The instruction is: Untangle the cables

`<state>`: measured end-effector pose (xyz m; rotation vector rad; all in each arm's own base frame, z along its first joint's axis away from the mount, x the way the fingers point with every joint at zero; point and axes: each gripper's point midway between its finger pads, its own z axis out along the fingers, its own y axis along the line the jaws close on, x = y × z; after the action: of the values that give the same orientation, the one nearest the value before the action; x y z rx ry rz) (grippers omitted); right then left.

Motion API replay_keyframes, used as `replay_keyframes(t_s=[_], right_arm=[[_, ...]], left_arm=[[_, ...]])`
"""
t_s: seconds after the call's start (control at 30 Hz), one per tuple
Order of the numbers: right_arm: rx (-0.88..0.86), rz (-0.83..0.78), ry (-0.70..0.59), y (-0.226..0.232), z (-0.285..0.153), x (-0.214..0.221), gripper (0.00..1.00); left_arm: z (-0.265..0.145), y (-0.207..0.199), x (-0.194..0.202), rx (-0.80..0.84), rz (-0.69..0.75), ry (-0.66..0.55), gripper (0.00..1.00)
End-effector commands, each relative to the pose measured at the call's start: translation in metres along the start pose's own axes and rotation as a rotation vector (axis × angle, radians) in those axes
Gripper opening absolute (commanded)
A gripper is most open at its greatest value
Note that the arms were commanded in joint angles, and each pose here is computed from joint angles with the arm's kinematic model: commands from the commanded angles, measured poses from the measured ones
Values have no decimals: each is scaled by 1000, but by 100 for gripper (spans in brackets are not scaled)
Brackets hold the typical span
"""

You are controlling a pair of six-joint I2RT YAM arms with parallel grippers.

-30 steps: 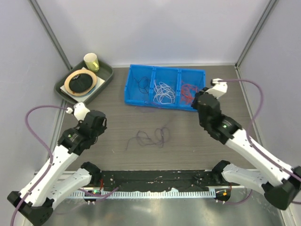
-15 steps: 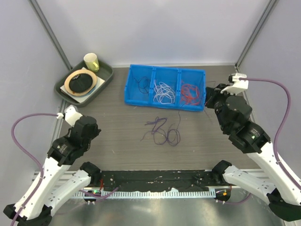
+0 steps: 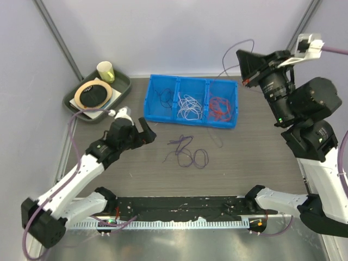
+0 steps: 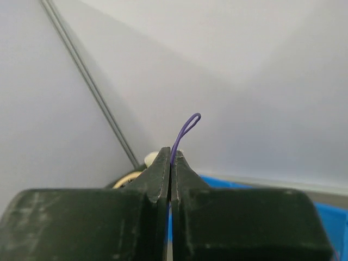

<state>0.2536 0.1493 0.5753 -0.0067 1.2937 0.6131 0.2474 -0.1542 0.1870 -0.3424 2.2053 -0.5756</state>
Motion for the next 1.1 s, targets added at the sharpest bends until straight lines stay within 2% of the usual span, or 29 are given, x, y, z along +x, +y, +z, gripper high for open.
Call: replay_keyframes(t_s=[0.0,0.17,0.2,0.3,0.43,0.57,0.63,0.67,0.83,0.93,0.97,1.07], right_arm=[[-49,-42,-167,18,7,-68,1],[-19,-89,-232,23,37,-85,1],[-4,-100,-237,22,43,-85,1],[26,-133,-251,23,66,-85,1],[42,-128,-286,27,92,-86,1],[39,-140,-258,32,127,-58,1],[23,-137,-271,36,136,-53,1],[16,-130,-269,38,142,-47,1],[-111,-129,-268,62,185,3,1],[-110,-92,-248,64,209,26,1],[-110,-92,-238,65,216,34,1],[-106,-90,-219,64,237,63,1]], left_arm=[[29,-51,4,195,81,94,100],[62,-72,12,216,151,157,100],[74,-73,26,204,174,198,100],[88,-87,34,210,239,220,100],[123,-85,58,142,310,270,97],[148,-82,78,29,418,262,94],[161,-75,91,-30,451,294,91],[165,-73,94,-56,463,292,84],[185,-66,103,-108,418,278,63],[190,-59,106,-130,415,277,23],[191,-58,107,-141,414,277,0],[185,-54,110,-140,405,289,0]])
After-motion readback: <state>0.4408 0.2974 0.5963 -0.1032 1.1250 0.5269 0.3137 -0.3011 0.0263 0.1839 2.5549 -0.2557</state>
